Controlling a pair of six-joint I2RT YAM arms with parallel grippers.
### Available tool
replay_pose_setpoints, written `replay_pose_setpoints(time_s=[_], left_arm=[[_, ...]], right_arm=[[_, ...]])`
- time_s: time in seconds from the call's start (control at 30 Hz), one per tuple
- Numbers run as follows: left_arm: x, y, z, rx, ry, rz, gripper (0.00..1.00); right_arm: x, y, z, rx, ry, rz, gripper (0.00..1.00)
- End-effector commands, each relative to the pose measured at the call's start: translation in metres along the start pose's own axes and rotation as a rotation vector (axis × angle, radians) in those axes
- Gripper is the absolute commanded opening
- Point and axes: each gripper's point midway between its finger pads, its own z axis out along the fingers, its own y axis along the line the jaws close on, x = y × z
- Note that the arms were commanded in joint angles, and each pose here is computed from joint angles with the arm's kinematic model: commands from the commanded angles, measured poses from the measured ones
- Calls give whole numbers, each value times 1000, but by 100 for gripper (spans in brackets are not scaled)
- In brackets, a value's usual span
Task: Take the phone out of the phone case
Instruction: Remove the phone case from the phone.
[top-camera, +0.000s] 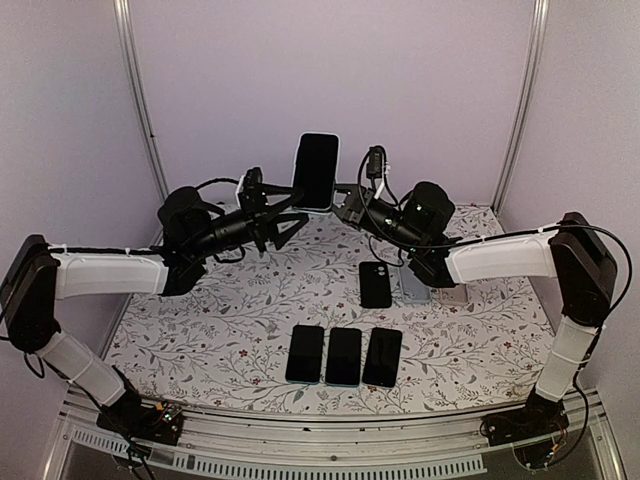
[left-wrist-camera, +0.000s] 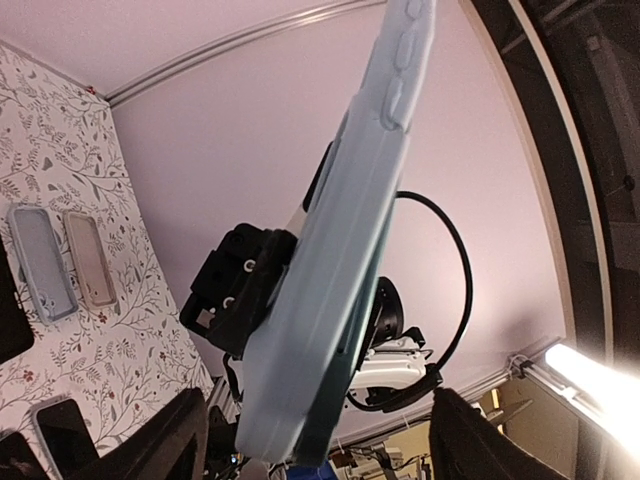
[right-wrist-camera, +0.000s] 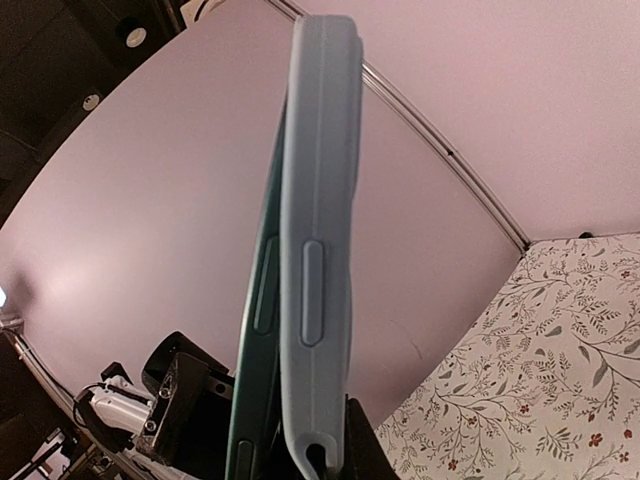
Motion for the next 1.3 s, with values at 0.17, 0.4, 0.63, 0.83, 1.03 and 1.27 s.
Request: replay_pose_setpoints(time_s=[0.17,0.4,0.63,0.83,1.03,1.27], left_arm=[[5,-14,-3,35,20,20,74],[15,-15,-4,32,59,13,74],[20,-31,5,75,90,49,75],[19,-34,11,90,89,50,75],[18,-23,15,66,87,28,75],[18,-17,17,51,87,19,75]], right_arm=[[-16,21,3,-76,-67,-32,0],[-20,21,7,-62,-75,-74,0],[-16,17,12,-68,-62,-66,0],[-16,16,12,-65,-64,-67,0],[-16,19,11,-74,-62,-60,0],[-22,26,10,-87,-69,-64,0]])
